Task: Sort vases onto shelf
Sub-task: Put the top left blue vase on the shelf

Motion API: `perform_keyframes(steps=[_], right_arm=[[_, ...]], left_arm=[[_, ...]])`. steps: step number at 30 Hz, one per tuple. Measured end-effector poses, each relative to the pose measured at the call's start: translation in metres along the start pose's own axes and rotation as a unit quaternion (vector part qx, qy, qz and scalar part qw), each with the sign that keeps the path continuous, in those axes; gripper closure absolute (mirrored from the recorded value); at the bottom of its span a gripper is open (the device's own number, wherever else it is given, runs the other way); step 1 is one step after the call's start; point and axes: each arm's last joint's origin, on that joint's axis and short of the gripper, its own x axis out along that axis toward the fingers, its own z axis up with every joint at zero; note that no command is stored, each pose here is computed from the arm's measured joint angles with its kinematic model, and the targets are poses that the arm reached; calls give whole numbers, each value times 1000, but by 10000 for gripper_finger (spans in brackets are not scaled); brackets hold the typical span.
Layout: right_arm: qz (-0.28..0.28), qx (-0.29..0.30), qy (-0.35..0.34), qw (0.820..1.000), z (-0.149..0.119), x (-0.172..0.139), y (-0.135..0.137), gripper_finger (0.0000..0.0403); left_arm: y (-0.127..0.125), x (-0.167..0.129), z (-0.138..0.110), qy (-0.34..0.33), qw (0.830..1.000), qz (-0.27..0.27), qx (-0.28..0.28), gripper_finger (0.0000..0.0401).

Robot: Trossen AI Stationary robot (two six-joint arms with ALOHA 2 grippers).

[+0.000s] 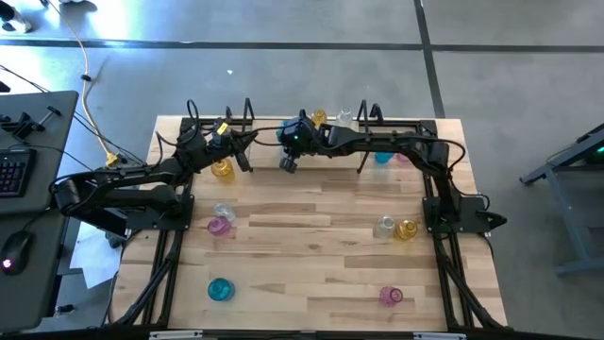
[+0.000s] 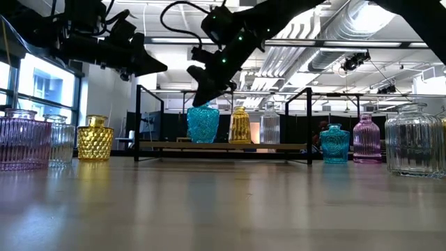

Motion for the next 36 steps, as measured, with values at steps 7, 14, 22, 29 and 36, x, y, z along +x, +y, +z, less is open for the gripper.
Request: perform_keyframes(steps=[7, 14, 22, 29, 36], right_arm=[[-30, 27, 11, 999, -4, 7, -12, 378], [-49, 43, 17, 998, -6, 8, -22, 379], [-36, 24, 21, 999, -4, 6, -24, 379], [-8, -40, -4, 999, 14, -3, -15, 379], [-5, -87, 22, 996, 18, 3, -12, 379]], left_arm=[[0, 0, -1, 4, 1000, 0, -2, 401], [0, 0, -1, 4, 1000, 0, -2, 401], [0, 0, -1, 6, 1000, 0, -2, 401], [0, 0, -1, 6, 1000, 0, -2, 401], [0, 0, -1, 6, 1000, 3, 2, 401]])
